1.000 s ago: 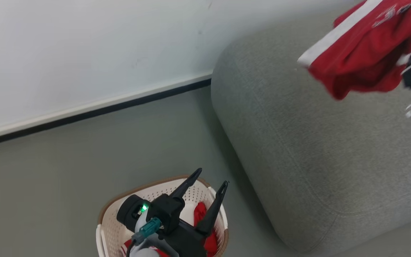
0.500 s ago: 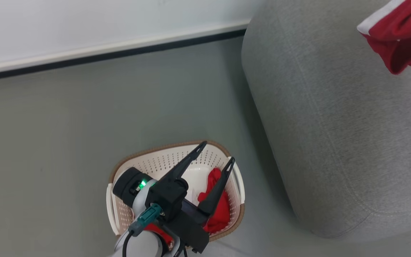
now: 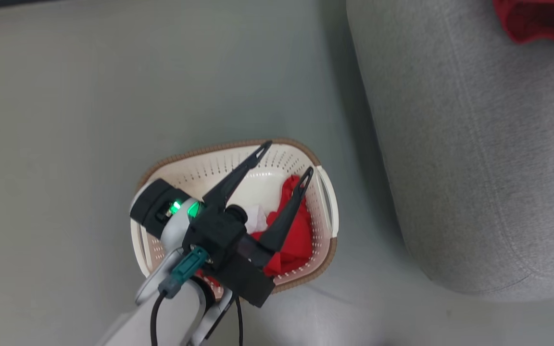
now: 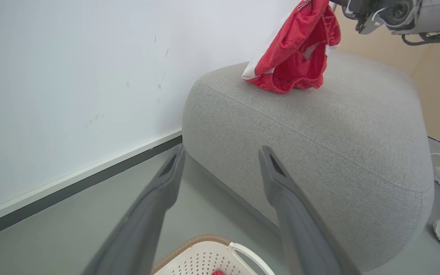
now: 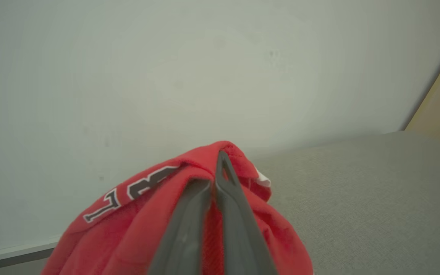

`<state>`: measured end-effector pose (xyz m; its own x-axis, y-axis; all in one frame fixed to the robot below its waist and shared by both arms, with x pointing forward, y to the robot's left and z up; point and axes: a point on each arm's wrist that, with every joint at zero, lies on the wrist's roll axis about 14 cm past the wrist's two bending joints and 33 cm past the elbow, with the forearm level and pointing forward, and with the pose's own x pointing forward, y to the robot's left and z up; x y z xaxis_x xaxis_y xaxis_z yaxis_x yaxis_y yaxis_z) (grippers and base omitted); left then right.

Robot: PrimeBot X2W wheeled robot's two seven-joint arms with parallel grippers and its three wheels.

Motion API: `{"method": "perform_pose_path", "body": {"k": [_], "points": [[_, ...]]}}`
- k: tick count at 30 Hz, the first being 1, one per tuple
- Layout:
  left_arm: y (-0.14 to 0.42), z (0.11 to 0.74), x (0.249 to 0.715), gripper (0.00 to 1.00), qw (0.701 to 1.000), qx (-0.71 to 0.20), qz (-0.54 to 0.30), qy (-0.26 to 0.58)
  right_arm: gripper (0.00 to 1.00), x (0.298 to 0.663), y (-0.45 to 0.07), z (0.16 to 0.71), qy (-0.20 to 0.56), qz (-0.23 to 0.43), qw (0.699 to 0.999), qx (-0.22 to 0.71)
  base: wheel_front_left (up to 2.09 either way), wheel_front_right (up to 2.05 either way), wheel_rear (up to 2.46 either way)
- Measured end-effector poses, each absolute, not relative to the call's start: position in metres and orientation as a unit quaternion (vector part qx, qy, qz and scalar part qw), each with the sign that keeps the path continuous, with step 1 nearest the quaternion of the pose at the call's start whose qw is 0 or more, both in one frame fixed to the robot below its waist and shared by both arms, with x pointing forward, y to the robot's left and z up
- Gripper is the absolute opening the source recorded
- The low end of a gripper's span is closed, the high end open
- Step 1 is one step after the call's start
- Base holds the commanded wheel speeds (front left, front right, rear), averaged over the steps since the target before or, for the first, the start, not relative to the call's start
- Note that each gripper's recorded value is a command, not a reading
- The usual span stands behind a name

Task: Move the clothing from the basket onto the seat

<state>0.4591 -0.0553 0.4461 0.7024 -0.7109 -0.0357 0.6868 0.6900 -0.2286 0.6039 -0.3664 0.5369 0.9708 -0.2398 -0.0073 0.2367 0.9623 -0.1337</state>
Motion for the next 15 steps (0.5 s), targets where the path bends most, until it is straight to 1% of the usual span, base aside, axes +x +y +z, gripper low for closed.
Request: {"method": "perform_pose_path", "body": {"k": [7,12,13,15], "points": [[-0.057,0.419,0.472,1.00,0.916,-0.104,-0.380,0.081,0.00,0.603,-0.356,0.458,0.091,-0.116,0.987,-0.057,0.00,0.00,0.00],[-0.057,0.405,0.475,1.00,0.915,-0.107,-0.377,0.094,0.00,0.594,-0.352,0.427,0.124,-0.112,0.984,-0.056,0.00,0.00,0.00],[-0.058,0.405,0.476,1.00,0.915,-0.107,-0.377,0.095,0.04,0.593,-0.350,0.425,0.127,-0.110,0.984,-0.055,0.00,0.00,0.00],[-0.060,0.405,0.476,1.00,0.914,-0.108,-0.380,0.093,0.58,0.592,-0.349,0.424,0.128,-0.109,0.984,-0.056,0.00,0.00,0.00]]}}
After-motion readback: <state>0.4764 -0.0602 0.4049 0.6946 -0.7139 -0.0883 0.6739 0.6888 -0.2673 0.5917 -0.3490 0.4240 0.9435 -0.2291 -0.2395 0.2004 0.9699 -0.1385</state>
